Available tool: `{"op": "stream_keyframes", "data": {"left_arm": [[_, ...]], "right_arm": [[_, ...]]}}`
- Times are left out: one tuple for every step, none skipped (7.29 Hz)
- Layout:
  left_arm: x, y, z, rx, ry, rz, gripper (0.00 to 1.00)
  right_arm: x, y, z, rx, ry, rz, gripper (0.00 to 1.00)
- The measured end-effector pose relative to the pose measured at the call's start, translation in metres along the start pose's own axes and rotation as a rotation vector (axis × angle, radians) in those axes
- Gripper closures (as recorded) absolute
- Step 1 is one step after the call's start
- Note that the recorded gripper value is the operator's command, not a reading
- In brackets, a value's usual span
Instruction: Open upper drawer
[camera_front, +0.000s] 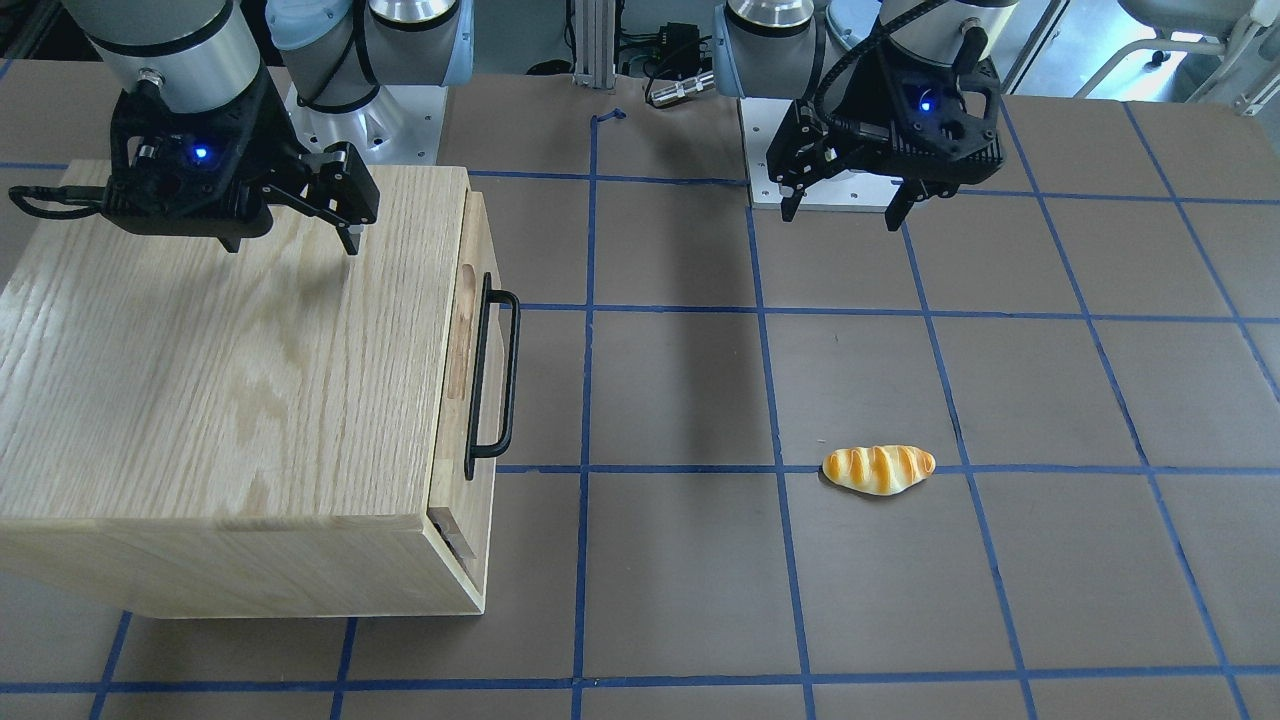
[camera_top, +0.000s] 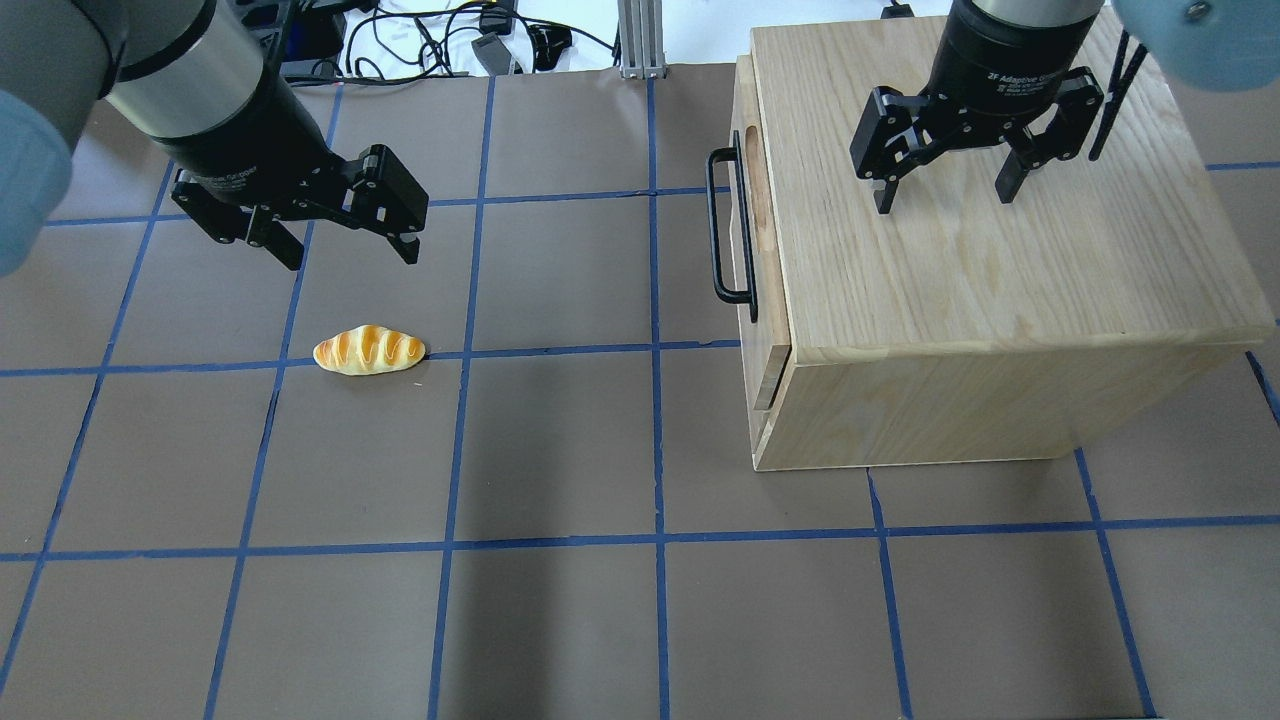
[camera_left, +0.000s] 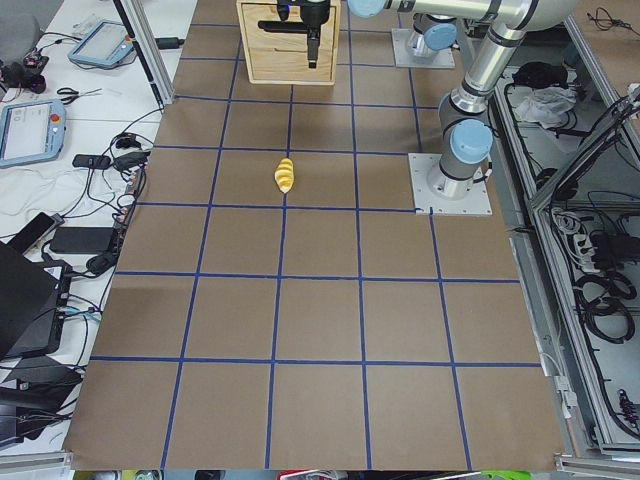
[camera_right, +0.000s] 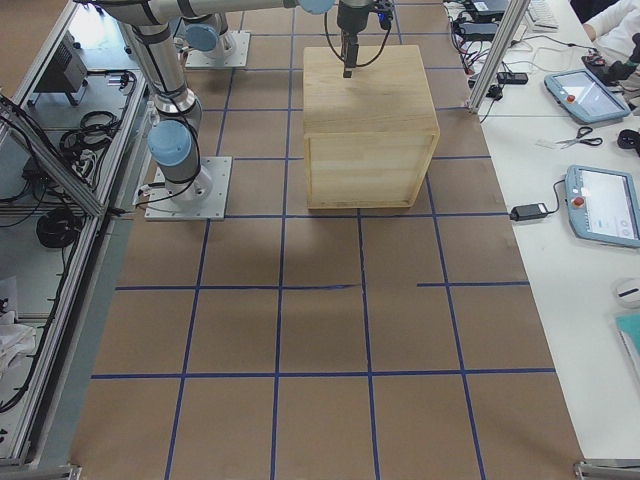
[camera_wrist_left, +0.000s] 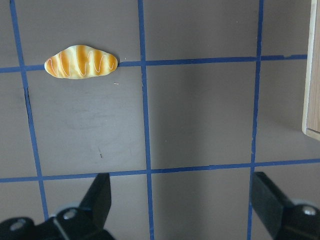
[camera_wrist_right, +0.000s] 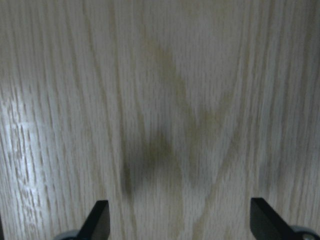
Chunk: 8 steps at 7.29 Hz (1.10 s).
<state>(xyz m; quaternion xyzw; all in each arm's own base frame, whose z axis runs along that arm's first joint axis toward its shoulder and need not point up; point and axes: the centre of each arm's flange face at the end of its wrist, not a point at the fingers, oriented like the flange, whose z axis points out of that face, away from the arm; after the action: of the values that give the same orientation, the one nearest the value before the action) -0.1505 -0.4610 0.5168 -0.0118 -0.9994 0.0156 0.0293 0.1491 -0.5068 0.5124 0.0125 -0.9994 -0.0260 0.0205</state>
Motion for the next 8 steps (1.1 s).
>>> {"op": "stream_keyframes", "data": {"left_arm": [[0.0000, 0.0000, 0.0000, 0.000, 0.000, 0.000, 0.00], [0.0004, 0.0001, 0.0000, 0.000, 0.001, 0.000, 0.00], [0.0006, 0.0003, 0.0002, 0.000, 0.001, 0.001, 0.00], [0.0009, 0.0008, -0.0002, 0.000, 0.001, 0.001, 0.00], [0.0013, 0.0016, -0.0009, 0.002, 0.002, 0.002, 0.00], [0.0012, 0.0029, -0.0021, 0.004, 0.001, 0.002, 0.00], [0.0009, 0.0043, -0.0031, 0.005, -0.001, 0.002, 0.00], [0.0005, 0.0049, -0.0032, 0.004, -0.001, 0.001, 0.00]], "right_arm": [[0.0000, 0.0000, 0.0001, 0.000, 0.000, 0.000, 0.00], [0.0000, 0.0000, 0.0002, 0.000, 0.000, 0.000, 0.00], [0.0000, 0.0000, 0.0001, 0.000, 0.000, 0.000, 0.00], [0.0000, 0.0000, 0.0000, 0.000, 0.000, 0.000, 0.00], [0.0000, 0.0000, 0.0001, 0.000, 0.000, 0.000, 0.00], [0.0000, 0.0000, 0.0003, -0.001, 0.000, 0.000, 0.00], [0.0000, 0.0000, 0.0004, -0.001, 0.000, 0.000, 0.00], [0.0000, 0.0000, 0.0002, 0.000, 0.000, 0.000, 0.00]]}}
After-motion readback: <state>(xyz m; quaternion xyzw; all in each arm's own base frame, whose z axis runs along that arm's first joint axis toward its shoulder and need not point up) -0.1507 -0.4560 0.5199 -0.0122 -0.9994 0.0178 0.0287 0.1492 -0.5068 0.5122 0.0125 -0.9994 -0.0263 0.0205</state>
